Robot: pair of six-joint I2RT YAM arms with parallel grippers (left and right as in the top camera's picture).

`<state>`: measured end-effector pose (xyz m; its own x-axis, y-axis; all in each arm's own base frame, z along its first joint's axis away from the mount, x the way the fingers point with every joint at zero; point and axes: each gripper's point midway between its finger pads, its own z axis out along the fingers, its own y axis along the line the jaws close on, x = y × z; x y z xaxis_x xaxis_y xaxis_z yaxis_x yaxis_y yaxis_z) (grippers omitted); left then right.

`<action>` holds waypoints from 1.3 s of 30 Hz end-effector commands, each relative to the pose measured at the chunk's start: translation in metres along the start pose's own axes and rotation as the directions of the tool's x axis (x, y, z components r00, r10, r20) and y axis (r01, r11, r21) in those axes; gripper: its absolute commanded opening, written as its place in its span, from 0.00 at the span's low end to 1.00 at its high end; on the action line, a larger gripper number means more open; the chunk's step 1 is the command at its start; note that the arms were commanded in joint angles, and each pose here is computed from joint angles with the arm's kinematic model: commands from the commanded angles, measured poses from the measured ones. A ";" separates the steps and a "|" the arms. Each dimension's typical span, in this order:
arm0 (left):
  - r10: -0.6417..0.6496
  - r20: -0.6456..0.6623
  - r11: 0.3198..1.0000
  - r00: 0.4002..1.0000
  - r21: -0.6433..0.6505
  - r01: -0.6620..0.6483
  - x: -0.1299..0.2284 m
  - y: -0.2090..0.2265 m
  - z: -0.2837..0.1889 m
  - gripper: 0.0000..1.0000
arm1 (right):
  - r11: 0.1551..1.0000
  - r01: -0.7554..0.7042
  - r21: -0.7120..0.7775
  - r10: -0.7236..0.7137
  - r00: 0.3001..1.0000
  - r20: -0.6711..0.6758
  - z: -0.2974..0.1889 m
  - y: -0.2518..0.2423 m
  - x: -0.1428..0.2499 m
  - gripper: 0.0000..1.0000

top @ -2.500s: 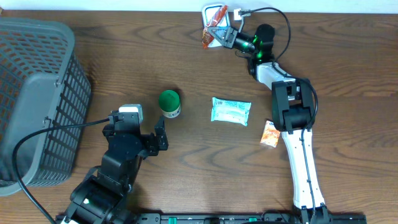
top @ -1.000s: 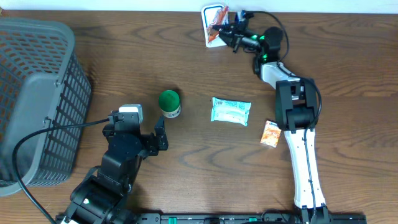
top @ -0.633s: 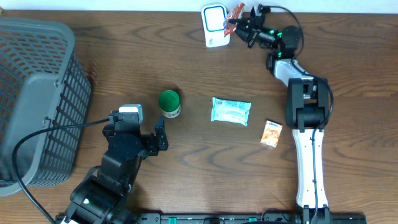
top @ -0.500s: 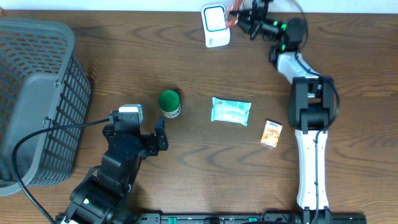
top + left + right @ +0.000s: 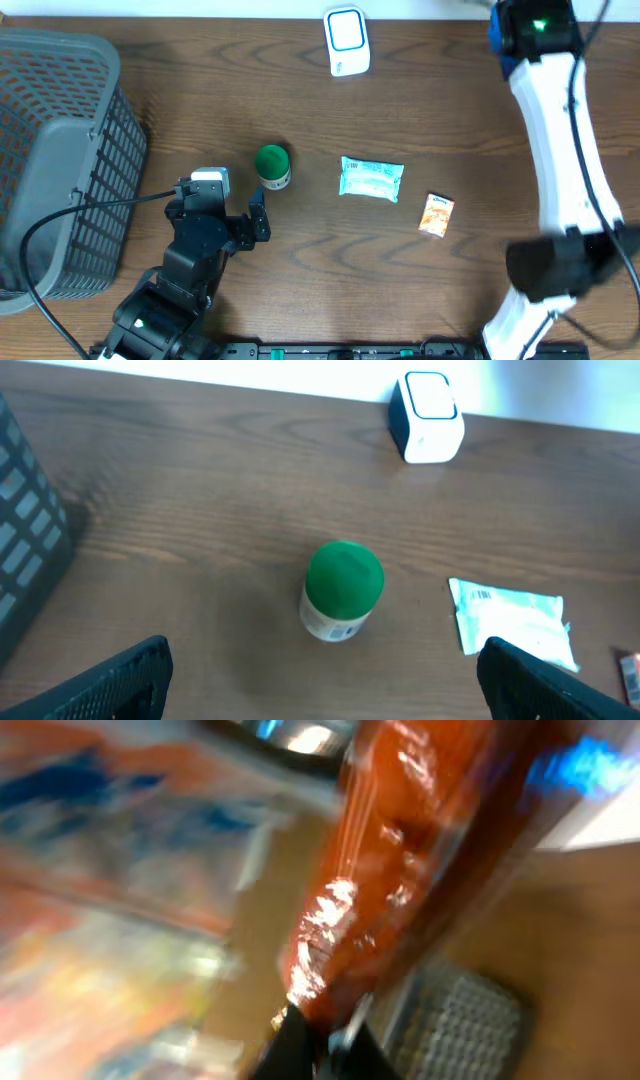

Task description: Scan the item barcode

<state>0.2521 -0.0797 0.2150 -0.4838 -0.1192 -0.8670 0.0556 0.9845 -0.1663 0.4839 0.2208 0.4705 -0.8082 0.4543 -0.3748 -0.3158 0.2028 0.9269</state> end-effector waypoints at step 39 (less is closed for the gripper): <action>0.009 0.012 1.000 1.000 -0.014 -0.009 -0.003 0.003 0.000 0.98 | -0.625 -0.481 0.615 -0.298 0.875 0.382 -0.562 -0.388 0.078 0.02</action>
<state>0.2522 -0.0797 0.2152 -0.4831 -0.1195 -0.8674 0.0554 0.9845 -0.1665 0.2715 -0.2990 0.0911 -0.4148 0.6658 -0.6202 0.8965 0.1825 -0.4037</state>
